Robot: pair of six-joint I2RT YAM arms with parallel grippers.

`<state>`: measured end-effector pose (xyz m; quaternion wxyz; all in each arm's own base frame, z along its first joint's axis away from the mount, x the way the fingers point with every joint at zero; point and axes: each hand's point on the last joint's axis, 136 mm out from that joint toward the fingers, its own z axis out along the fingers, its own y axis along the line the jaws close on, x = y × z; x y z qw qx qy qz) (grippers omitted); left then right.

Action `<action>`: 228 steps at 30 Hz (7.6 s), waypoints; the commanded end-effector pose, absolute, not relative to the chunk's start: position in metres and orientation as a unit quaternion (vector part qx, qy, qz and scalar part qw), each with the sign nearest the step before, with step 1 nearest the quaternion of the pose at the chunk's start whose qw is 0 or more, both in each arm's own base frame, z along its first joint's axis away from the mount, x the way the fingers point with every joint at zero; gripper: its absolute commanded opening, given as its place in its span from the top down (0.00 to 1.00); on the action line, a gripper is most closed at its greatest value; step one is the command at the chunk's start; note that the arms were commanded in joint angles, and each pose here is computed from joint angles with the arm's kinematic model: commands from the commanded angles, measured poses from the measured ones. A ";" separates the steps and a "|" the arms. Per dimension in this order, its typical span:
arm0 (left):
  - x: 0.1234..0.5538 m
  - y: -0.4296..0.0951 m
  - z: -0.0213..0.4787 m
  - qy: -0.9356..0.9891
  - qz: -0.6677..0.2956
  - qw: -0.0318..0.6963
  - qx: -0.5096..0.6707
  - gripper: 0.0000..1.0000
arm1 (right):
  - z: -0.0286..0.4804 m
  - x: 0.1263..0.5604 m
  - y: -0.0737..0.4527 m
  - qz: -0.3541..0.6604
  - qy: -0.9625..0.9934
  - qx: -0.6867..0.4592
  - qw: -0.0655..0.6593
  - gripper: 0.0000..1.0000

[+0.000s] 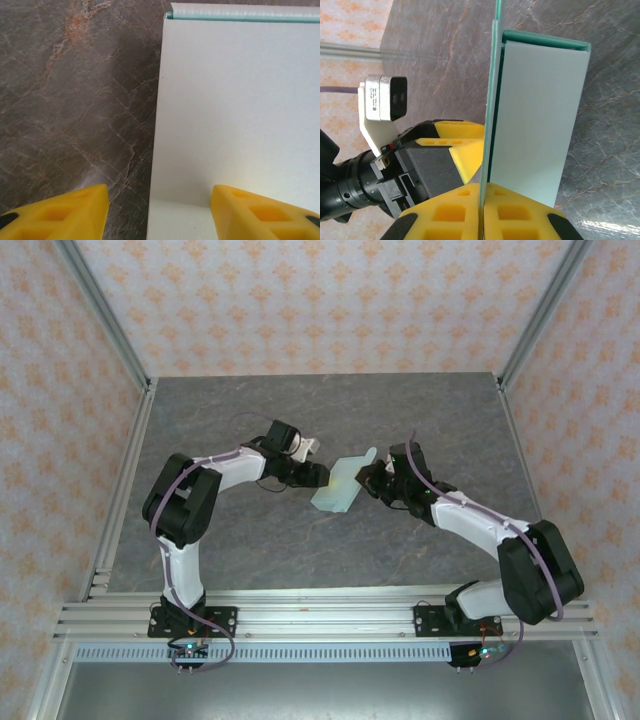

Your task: Fold the paper box

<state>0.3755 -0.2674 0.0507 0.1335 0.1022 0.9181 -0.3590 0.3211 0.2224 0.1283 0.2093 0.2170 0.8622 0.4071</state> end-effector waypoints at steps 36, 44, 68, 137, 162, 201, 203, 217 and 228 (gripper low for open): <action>0.399 -0.283 0.040 0.926 -0.316 0.157 0.134 0.37 | 0.128 0.365 0.225 0.272 0.908 0.240 0.209 0.91; 0.418 -0.250 0.069 0.932 -0.245 0.240 0.117 0.34 | 0.128 0.371 0.224 0.243 0.920 0.233 0.202 0.91; 0.377 -0.211 0.102 0.883 -0.196 0.379 0.197 0.30 | 0.139 0.381 0.234 0.239 0.924 0.217 0.207 0.94; 0.349 -0.290 0.118 0.725 -0.028 0.581 0.368 0.62 | 0.162 0.382 0.228 0.251 0.914 0.221 0.228 0.81; 0.292 -0.230 0.202 0.730 -0.245 0.486 0.414 0.68 | 0.278 0.350 0.207 0.276 0.802 -0.291 0.442 0.48; 0.311 -0.251 0.166 0.665 -0.332 0.344 0.574 0.69 | 0.165 0.349 0.186 0.232 0.784 -0.483 0.313 0.44; 0.310 -0.250 0.163 0.665 -0.333 0.337 0.577 0.69 | 0.158 0.351 0.186 0.233 0.787 -0.484 0.303 0.46; 0.314 -0.247 0.160 0.664 -0.331 0.340 0.578 0.69 | 0.143 0.360 0.190 0.243 0.782 -0.494 0.293 0.57; 0.315 -0.247 0.161 0.663 -0.326 0.344 0.580 0.69 | 0.148 0.357 0.200 0.273 0.767 -0.497 0.300 0.80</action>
